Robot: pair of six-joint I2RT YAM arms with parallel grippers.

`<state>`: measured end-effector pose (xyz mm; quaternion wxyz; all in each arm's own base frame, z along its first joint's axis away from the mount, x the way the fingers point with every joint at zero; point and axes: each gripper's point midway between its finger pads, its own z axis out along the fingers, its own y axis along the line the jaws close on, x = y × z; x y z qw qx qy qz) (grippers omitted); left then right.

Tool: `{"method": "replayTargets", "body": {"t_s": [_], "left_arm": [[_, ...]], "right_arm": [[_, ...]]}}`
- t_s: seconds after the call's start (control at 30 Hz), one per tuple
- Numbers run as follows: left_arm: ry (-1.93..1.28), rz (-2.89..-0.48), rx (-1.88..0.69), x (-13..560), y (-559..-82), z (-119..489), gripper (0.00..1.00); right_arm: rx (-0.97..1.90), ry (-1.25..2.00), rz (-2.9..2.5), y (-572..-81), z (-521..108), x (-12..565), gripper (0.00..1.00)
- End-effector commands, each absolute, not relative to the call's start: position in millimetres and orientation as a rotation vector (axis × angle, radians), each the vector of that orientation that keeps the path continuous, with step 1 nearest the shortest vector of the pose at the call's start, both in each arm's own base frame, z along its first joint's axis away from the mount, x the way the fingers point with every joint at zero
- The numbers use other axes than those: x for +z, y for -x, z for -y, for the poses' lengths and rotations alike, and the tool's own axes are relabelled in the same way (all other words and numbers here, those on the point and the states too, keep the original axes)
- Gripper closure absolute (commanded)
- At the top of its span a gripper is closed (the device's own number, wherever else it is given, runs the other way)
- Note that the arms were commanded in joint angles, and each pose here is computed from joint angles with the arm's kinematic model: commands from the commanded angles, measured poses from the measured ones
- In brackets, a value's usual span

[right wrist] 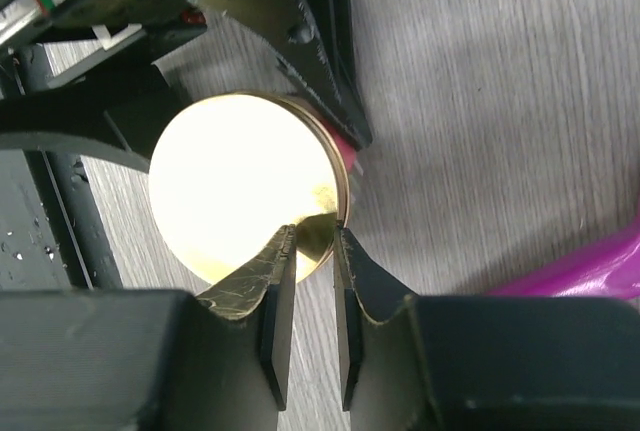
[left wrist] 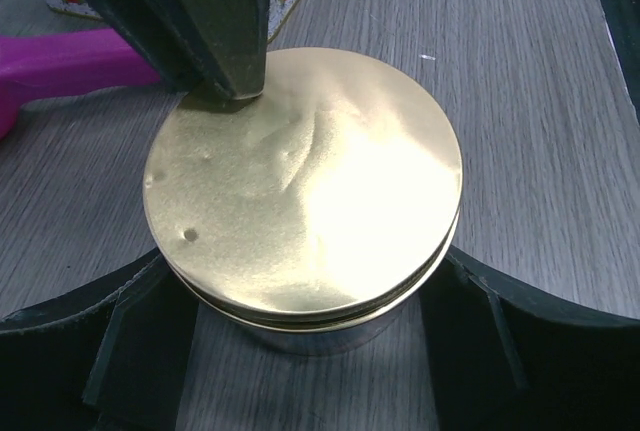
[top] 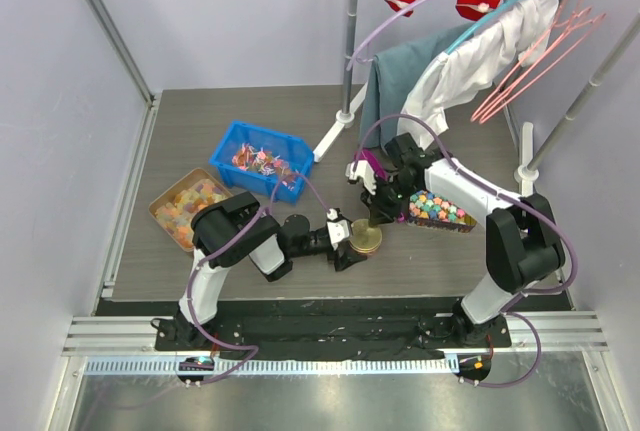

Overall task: Pack the candies
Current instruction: Screw the bottle lid onto the packing bottle.

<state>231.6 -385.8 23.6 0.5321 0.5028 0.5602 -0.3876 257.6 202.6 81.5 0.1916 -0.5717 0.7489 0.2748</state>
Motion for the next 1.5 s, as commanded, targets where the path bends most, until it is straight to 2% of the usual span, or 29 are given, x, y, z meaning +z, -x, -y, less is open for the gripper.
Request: {"method": "replayTargets", "body": {"t_s": [0.0,0.6,0.83,1.03,1.47], "left_arm": [[-1.114,-1.244,-0.806,44.3,-258.6,382.2,0.18],[-1.114,-1.242,-0.807,45.0,-258.7,382.7,0.18],[-1.119,-1.238,-0.809,44.9,-258.0,383.5,0.18],[-1.119,-1.239,-0.806,44.2,-258.5,383.0,0.18],[-1.122,-1.239,-0.806,44.0,-257.8,382.5,0.18]], "right_arm": [[0.873,1.615,-2.254,-208.8,-186.3,76.1,0.76],[1.001,1.636,-2.276,-163.3,-186.3,78.7,0.76],[0.869,1.632,-2.178,-186.6,-190.8,106.3,0.76],[0.863,1.597,-2.122,-211.8,-207.7,121.3,0.79],[0.901,1.582,-2.215,-231.6,-228.6,67.9,0.79]]}}
